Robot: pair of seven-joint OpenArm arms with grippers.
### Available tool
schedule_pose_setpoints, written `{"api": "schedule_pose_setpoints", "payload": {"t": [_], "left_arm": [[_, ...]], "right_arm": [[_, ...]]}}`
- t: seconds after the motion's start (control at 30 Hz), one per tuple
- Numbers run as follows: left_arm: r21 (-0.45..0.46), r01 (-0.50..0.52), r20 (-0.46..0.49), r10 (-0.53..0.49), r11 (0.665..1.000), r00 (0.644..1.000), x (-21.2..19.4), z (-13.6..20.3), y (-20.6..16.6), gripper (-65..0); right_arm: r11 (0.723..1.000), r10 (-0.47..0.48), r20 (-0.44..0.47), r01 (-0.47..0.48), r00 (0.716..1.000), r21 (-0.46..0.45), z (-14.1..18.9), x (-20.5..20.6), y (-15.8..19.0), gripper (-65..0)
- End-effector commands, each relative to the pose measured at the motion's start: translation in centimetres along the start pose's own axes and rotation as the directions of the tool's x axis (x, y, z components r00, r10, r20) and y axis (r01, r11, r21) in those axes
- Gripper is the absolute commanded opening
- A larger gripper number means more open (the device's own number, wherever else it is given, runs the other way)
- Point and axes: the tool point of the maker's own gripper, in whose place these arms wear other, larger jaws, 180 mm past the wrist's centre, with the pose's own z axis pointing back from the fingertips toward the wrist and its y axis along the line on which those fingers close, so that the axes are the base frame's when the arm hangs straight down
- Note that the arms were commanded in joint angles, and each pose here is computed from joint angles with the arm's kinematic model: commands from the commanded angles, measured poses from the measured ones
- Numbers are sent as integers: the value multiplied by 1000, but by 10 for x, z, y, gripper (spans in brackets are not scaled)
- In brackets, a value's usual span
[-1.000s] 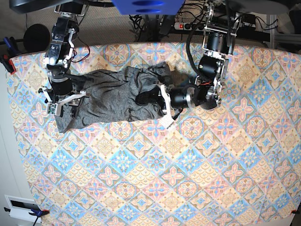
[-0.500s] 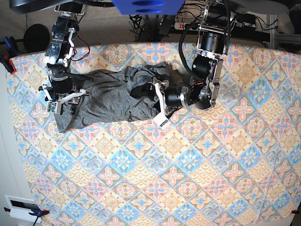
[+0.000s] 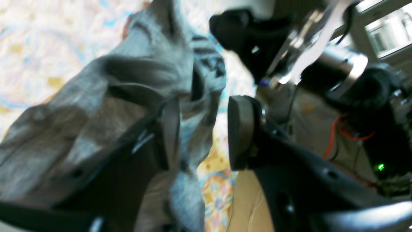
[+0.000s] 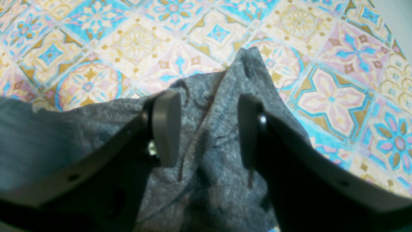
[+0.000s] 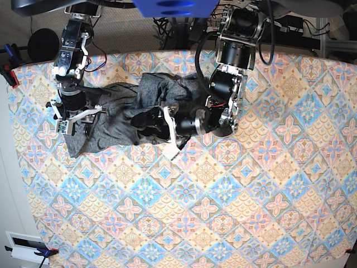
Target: Layout the t-shirt on the table in an organized manner, then fold the t-shirt properly
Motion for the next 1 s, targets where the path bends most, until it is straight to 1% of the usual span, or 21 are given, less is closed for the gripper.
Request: {"api": "schedule_pose_setpoints", "payload": {"t": [0.0,0.07,0.1,0.2,0.23,0.27,0.33,0.37,0.4,0.5,0.57,0.6,0.63,0.67,0.73,0.83,0.9,0.97], "left_arm": [[-22,14,41,-13,1000,999,18,-2,-4,-439],[-23,-18,21,18,1000,1000,14,-6,4,-449],[-21,-24,26,25,999,999,16,-6,7,-453],[-16,-41,86,42,999,995,27,1,12,-453],[-28,-55,116,58,998,992,33,5,12,-453],[-34,-72,148,76,997,986,38,13,15,-454],[-23,-100,207,103,995,973,44,41,30,-461],[-23,-112,230,114,993,966,46,53,36,-479],[-11,-121,247,120,993,962,46,66,43,-510],[56,-129,228,113,990,967,34,97,63,-650],[115,-140,211,114,983,971,20,115,77,-650],[141,-145,212,113,979,971,14,124,82,-648],[174,-151,207,113,973,972,5,134,89,-641],[205,-156,202,115,966,973,-4,142,95,-649],[259,-166,186,120,951,975,-21,153,104,-650],[334,-161,137,121,929,983,-45,165,116,-650],[369,-150,110,117,917,987,-55,167,120,-650],[394,-138,85,114,909,990,-64,168,124,-650]], "right_arm": [[1000,4,54,-4,999,0,1,16,-2,-373],[1000,4,54,-4,999,0,1,16,-2,-373],[1000,4,56,-4,998,0,1,16,-2,-373],[1000,4,59,-4,998,0,0,18,-1,-373],[1000,4,59,-4,998,0,0,18,-1,-373],[1000,4,59,-4,998,0,0,18,-1,-373],[1000,5,68,-5,998,0,1,21,-1,-373],[1000,7,69,-7,998,2,2,21,0,-373],[1000,8,75,-8,997,6,3,23,1,-373],[1000,14,98,-16,995,23,7,32,9,-373],[996,26,97,-34,995,83,10,31,33,-376],[992,34,77,-44,996,122,14,22,48,-387],[985,43,59,-52,997,165,19,13,64,-407],[976,51,38,-58,998,209,24,3,80,-433],[955,67,5,-65,998,290,35,-13,109,-513],[927,78,-11,-68,997,369,44,-22,140,-650],[907,82,-6,-72,997,414,50,-23,157,-639],[884,89,-6,-76,996,462,57,-26,176,-650]]}}
